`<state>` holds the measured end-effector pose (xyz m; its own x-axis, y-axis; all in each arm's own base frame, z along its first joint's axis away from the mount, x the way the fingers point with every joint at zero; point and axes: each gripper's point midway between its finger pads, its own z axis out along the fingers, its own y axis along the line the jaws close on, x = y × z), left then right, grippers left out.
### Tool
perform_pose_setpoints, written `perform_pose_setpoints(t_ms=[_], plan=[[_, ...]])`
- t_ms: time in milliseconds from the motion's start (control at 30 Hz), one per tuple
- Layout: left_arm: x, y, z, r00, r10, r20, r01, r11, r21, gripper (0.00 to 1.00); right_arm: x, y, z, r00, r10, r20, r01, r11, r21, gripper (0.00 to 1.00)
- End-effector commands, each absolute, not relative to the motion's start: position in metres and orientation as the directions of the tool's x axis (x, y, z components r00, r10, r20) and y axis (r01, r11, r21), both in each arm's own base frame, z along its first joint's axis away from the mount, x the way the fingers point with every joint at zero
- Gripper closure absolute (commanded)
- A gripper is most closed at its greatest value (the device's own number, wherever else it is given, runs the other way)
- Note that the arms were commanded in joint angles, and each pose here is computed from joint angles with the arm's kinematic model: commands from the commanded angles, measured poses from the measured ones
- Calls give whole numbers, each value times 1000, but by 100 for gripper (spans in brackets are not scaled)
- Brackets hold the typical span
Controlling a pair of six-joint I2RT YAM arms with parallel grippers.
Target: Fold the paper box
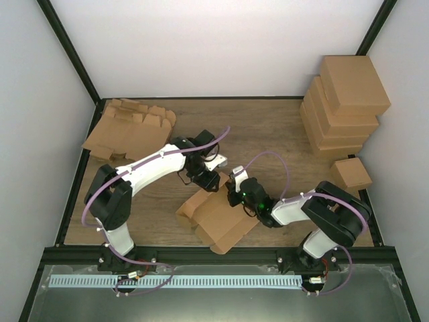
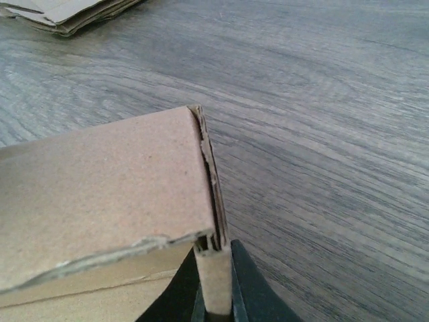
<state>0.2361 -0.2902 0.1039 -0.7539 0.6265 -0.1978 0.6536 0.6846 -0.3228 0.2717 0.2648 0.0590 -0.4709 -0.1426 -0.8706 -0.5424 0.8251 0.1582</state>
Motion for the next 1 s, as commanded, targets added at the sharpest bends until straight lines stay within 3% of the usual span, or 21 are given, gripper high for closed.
perform_pose_setpoints(t_ms=[0, 67, 200, 467, 600, 667, 767, 967], plan=[[226, -307, 108, -739, 643, -204, 662, 635, -397, 54, 284, 254, 59, -456, -132, -880, -452, 886, 101, 91], [227, -307, 108, -738, 643, -205, 663, 635, -396, 54, 282, 256, 60, -444, -150, -884, -466, 881, 85, 82], [227, -307, 109, -739, 641, -207, 663, 637, -392, 54, 280, 259, 61, -433, -153, -888, -490, 867, 90, 79], [226, -304, 108, -740, 643, -198, 662, 642, -387, 54, 286, 254, 52, -460, -160, -873, -439, 896, 68, 96], [226, -304, 107, -740, 643, -197, 662, 642, -387, 54, 288, 248, 51, -463, -160, -872, -408, 912, 50, 98], [226, -304, 107, -740, 643, -198, 662, 642, -387, 54, 289, 248, 53, -462, -157, -873, -407, 912, 51, 94], [227, -305, 108, -740, 641, -202, 662, 642, -387, 54, 286, 250, 59, -456, -146, -878, -425, 902, 71, 76], [228, -303, 106, -742, 640, -197, 661, 650, -375, 54, 269, 247, 76, -450, -88, -889, -465, 873, 149, 68]])
